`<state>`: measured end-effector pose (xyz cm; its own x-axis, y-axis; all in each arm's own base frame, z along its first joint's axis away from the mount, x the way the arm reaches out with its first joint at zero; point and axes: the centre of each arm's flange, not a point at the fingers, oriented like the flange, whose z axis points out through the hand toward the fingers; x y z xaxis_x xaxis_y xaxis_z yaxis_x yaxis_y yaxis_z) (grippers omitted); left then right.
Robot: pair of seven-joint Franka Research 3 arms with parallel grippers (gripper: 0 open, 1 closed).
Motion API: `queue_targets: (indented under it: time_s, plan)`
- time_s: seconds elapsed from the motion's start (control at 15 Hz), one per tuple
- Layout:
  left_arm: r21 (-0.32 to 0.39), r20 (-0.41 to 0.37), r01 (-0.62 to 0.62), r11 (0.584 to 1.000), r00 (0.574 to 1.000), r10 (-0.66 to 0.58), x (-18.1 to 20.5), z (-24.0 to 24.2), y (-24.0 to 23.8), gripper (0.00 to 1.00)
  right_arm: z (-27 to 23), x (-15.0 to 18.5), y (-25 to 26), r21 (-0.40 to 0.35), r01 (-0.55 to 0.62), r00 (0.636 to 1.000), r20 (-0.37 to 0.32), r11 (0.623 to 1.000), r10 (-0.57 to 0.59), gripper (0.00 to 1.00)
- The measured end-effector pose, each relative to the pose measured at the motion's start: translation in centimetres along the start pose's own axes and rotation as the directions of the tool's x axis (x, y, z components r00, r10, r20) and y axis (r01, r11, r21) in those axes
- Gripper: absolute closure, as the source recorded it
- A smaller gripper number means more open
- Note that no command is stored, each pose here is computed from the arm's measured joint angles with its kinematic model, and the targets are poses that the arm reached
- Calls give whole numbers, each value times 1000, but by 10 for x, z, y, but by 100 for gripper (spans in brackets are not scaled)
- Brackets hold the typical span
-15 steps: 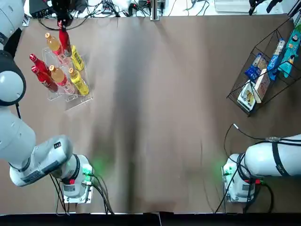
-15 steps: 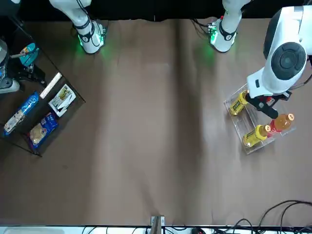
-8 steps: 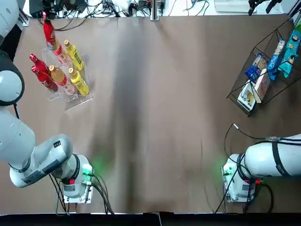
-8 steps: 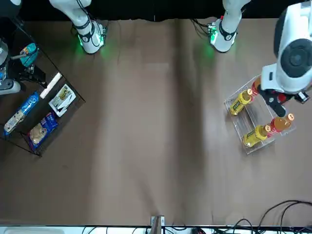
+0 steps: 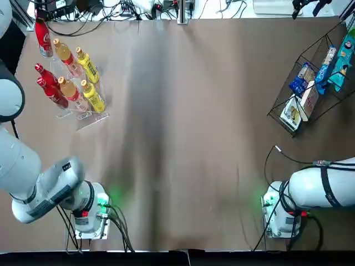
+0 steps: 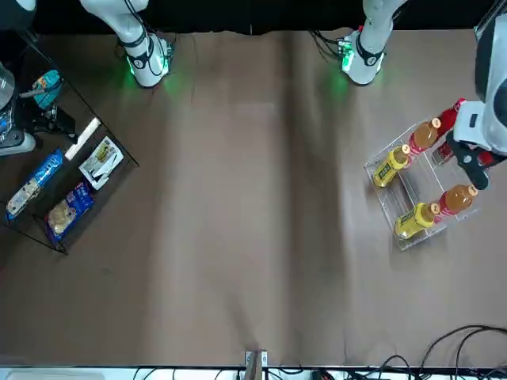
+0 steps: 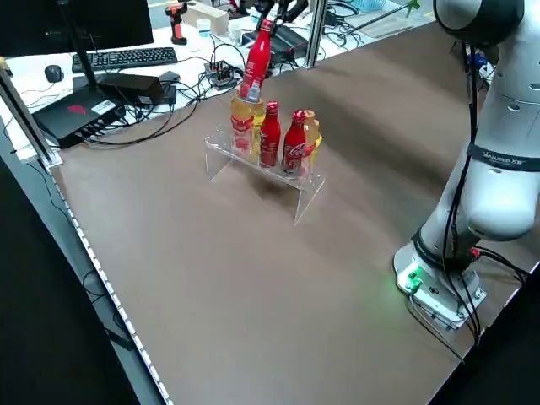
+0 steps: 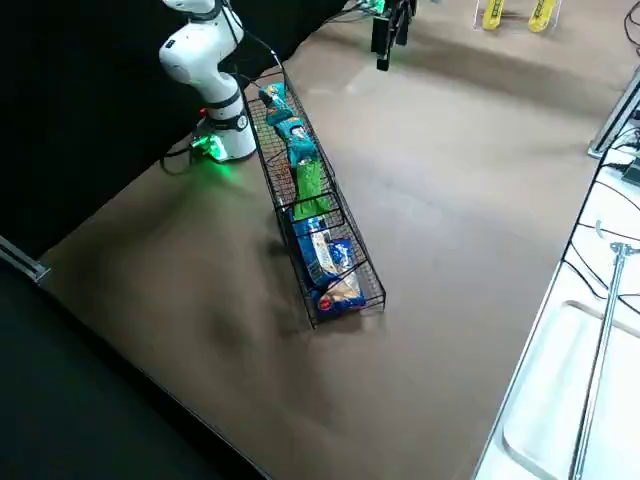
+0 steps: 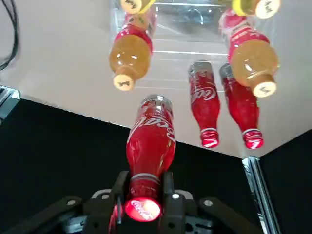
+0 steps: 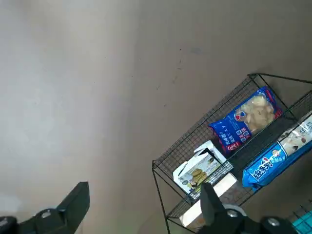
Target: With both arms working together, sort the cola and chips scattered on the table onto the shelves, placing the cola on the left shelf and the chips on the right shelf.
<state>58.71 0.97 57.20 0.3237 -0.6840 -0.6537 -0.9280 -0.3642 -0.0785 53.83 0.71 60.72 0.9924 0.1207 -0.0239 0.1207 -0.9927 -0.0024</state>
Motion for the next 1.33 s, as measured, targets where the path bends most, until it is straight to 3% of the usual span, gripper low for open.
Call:
queue_targets:
  time_s: [0.27,0.87,1.33]
  plan:
    - [26,-37,31,999,999,-30,-15,16,-18,68,0,0,0,0,0,1000,0,1000,0,0]
    - [-7,-143,21,1000,990,-22,-4,81,-40,68,1,0,0,0,0,1000,1,1000,0,0]
    - [-7,-150,13,1000,989,-14,1,89,-40,68,3,1,0,0,0,1000,5,1000,0,0]
